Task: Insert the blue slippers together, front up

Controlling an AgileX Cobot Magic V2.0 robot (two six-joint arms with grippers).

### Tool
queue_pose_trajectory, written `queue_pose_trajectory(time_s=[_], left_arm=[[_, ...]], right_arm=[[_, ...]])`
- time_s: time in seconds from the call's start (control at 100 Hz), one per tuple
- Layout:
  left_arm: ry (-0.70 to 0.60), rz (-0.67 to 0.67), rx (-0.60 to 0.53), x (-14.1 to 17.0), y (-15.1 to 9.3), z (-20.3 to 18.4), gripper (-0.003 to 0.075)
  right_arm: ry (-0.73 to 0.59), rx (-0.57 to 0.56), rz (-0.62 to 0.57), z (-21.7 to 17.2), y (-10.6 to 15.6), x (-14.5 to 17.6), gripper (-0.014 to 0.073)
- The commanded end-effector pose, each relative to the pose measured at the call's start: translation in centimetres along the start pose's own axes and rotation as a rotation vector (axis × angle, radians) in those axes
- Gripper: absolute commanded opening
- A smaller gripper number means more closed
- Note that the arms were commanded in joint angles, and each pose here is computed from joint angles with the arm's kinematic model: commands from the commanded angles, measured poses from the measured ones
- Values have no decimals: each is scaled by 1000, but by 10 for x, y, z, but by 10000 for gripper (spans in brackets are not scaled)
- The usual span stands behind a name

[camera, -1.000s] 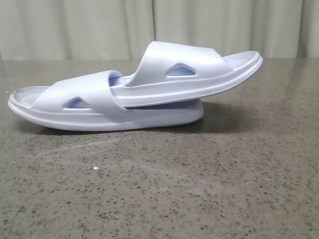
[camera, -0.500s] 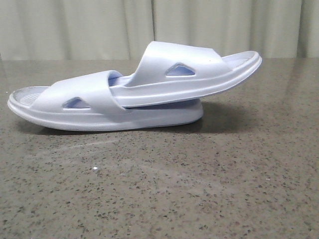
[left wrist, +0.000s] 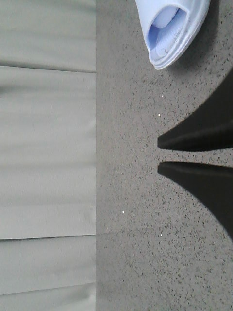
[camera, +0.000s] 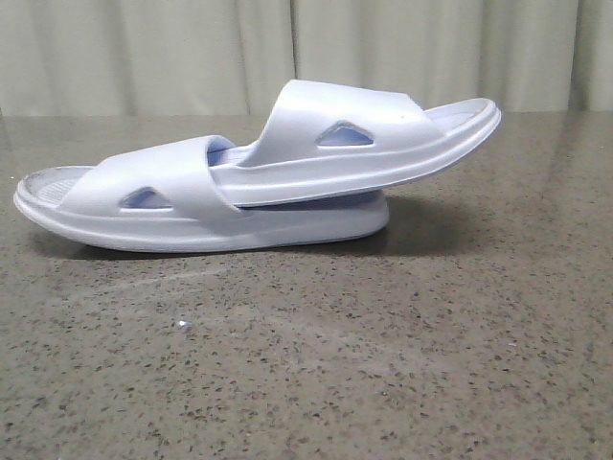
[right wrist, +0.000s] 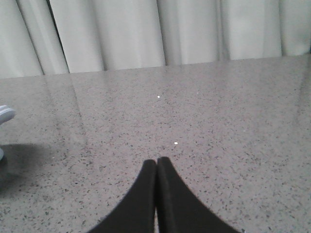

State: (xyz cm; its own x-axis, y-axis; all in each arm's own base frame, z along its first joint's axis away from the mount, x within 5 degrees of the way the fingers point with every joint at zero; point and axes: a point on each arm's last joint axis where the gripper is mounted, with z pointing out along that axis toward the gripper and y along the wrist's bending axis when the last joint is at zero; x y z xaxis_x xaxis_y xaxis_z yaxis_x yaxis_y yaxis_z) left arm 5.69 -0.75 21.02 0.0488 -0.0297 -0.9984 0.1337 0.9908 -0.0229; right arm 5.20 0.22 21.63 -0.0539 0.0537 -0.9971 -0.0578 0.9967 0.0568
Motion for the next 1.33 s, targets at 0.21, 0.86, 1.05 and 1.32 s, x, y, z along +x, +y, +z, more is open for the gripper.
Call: queue_pose_trajectory(time_s=[0.21,0.86,1.05,1.32], left_arm=[[-62,-11,20,-3,-1,1,16],[-62,-11,20,-3,-1,1,16],[-62,-11,20,-3,-1,1,16],[-62,-11,20,-3,-1,1,16]], right_arm=[[-142,-20,-2,1,1,1,-107],[-116,-22,14,4,1,14,-107],[-116,-22,14,4,1,14,-107],[-116,-22,14,4,1,14,-107]])
